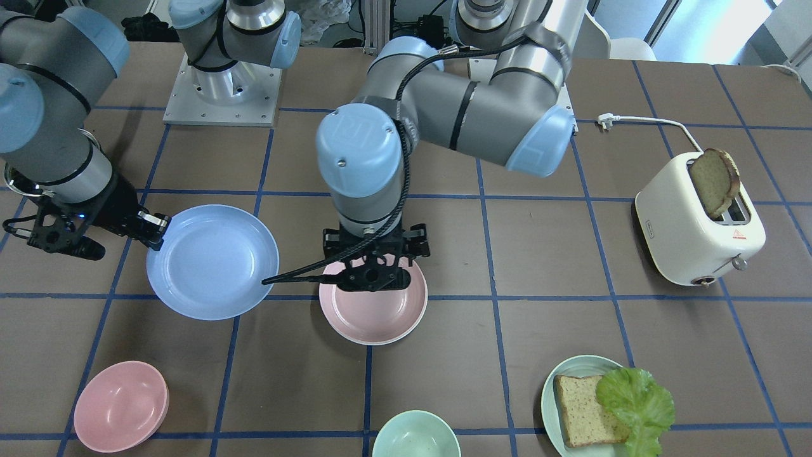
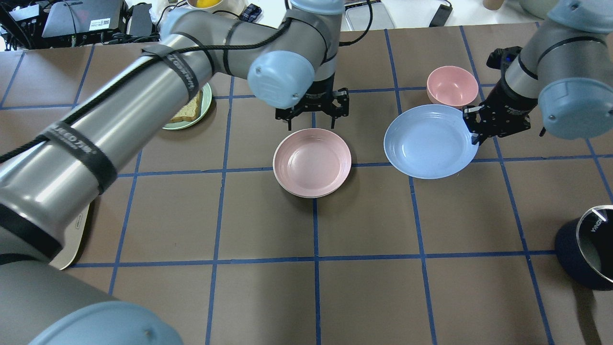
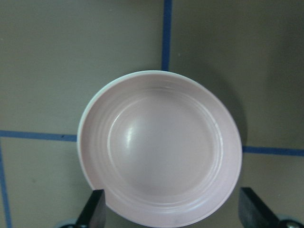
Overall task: Stack three plates with pink and blue
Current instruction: 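Carry blue plate over pink plate with right gripper while left withdraws, then lower the light blue plate onto the pink plate and open the right gripper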
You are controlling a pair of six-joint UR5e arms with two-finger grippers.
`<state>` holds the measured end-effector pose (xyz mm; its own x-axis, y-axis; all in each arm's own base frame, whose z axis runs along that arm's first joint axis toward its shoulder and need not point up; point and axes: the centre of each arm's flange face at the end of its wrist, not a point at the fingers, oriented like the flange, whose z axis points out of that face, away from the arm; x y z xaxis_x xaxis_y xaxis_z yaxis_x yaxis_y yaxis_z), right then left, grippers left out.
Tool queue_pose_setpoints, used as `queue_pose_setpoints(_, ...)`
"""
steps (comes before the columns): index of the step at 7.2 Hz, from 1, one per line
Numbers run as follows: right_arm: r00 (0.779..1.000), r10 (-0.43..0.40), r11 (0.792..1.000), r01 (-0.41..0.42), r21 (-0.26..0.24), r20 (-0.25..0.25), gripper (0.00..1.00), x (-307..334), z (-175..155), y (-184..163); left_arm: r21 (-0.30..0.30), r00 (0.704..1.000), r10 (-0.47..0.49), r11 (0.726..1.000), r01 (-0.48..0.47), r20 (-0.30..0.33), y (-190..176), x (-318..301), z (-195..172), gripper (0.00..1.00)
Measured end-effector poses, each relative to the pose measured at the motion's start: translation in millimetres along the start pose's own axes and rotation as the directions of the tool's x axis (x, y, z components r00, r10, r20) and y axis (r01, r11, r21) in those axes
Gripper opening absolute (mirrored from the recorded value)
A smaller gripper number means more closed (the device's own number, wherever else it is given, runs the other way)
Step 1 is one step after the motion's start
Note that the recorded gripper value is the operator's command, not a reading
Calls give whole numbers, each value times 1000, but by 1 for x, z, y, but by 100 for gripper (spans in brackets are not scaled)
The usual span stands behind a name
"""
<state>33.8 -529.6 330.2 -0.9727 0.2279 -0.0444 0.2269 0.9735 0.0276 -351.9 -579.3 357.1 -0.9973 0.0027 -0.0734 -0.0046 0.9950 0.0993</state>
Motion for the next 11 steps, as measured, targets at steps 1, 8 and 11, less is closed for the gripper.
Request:
queue_pose_setpoints(1,1000,26,1000,-26,10,-1,0,-34,2,9,-32,999,54,998,-54,0,5,-43,-27,100)
queue_pose_setpoints(8,998,48,995,-51,85,45,0,-206,81,51,102,990,53,994,-39,-132,68,-174,-105,100)
queue_pose_setpoints(11,998,26,997,-30,66,59,84,-218,89,58,123,990,29,992,-12,-137,67,-189,-104,100)
